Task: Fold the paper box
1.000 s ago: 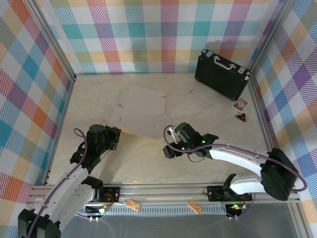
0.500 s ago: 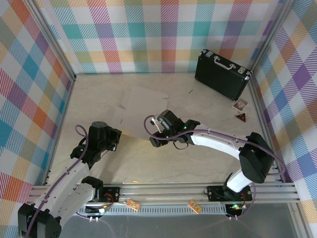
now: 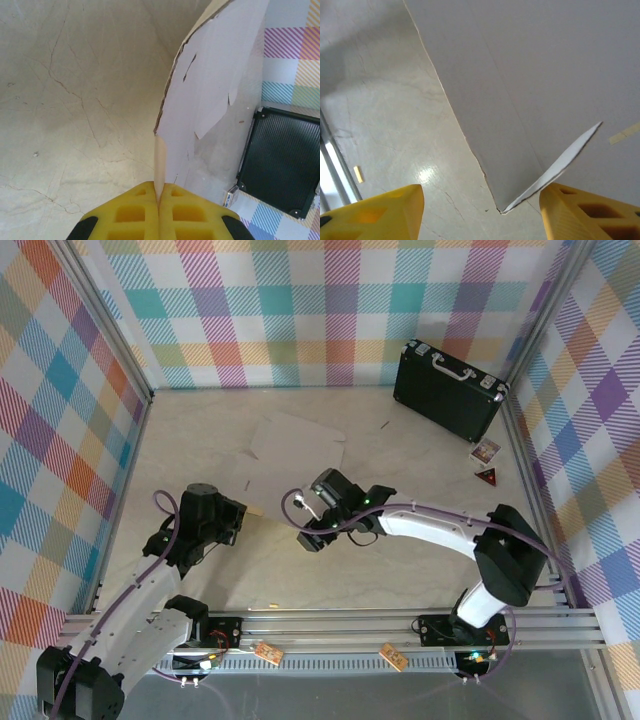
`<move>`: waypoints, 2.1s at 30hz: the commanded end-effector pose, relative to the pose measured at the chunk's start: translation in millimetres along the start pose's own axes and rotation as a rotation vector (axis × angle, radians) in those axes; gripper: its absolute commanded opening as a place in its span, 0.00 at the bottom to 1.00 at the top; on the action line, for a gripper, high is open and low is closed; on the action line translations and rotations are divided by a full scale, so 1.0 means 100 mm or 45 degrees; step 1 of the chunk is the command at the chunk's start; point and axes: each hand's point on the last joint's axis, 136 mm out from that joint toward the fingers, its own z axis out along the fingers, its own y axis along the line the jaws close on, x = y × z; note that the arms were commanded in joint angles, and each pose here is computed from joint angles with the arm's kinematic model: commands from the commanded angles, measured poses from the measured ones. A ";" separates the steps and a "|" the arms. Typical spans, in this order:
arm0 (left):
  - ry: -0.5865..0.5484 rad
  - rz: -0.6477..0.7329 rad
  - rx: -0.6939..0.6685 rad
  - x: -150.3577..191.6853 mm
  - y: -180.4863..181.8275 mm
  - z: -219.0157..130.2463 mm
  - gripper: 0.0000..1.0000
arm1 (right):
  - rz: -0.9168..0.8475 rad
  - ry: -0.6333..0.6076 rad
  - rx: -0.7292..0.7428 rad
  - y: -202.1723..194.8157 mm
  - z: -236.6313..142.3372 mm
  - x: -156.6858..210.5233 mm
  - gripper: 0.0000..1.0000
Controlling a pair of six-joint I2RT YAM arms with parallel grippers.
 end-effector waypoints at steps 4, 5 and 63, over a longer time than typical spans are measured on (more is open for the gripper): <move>0.026 -0.010 0.019 0.05 -0.13 -0.09 0.00 | -0.213 0.106 0.187 -0.04 0.17 0.11 0.62; 0.024 -0.015 0.017 0.04 -0.12 -0.09 0.00 | -0.229 0.110 0.233 -0.07 0.19 0.11 0.62; -0.177 0.624 -0.235 -0.25 0.31 -0.63 0.98 | -0.007 -0.007 0.327 -0.25 -0.31 0.02 0.99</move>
